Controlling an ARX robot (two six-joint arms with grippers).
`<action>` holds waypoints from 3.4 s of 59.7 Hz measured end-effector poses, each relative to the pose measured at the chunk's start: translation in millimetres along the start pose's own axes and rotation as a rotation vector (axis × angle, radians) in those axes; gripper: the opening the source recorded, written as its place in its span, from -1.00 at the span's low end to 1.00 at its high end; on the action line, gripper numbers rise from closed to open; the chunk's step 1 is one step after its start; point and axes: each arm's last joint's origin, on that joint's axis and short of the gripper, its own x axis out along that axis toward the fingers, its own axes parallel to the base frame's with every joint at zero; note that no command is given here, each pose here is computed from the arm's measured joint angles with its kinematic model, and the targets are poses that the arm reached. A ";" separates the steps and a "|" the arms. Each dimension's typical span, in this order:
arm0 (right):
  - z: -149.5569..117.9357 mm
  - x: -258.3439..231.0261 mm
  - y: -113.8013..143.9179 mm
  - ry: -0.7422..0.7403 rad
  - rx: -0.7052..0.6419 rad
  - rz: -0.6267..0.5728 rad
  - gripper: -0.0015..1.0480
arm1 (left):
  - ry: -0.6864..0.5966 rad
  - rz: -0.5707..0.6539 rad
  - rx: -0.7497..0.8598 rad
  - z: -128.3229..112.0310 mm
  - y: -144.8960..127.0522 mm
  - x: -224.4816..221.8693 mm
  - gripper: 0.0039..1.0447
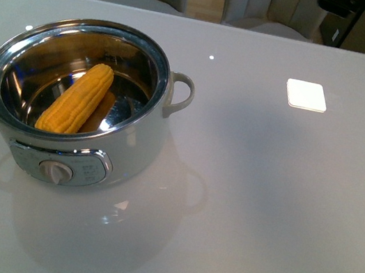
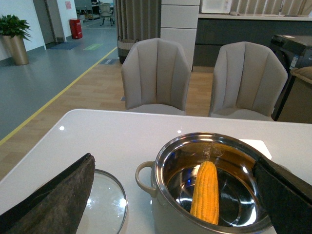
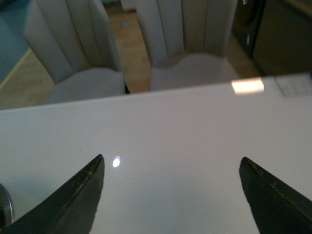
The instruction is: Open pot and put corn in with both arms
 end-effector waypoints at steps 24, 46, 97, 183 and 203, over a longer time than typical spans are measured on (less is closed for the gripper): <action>-14.1 -85.9 -68.3 -0.200 -0.150 0.013 -0.80 | 0.000 0.000 0.000 0.0 0.0 0.0 0.88; -28.5 -131.7 -93.6 -0.202 -0.159 0.008 -0.96 | 0.000 0.000 0.000 0.0 0.0 0.0 0.88; -29.3 -192.3 -110.3 -0.228 -0.158 0.008 -0.96 | 0.000 0.000 0.000 0.0 0.0 0.0 0.88; -37.8 -222.7 -111.5 -0.229 -0.159 0.009 -0.94 | 0.000 0.000 0.000 0.0 0.0 0.0 0.88; -37.8 -222.7 -111.5 -0.229 -0.159 0.009 0.25 | 0.000 0.000 0.000 0.0 0.0 0.0 0.88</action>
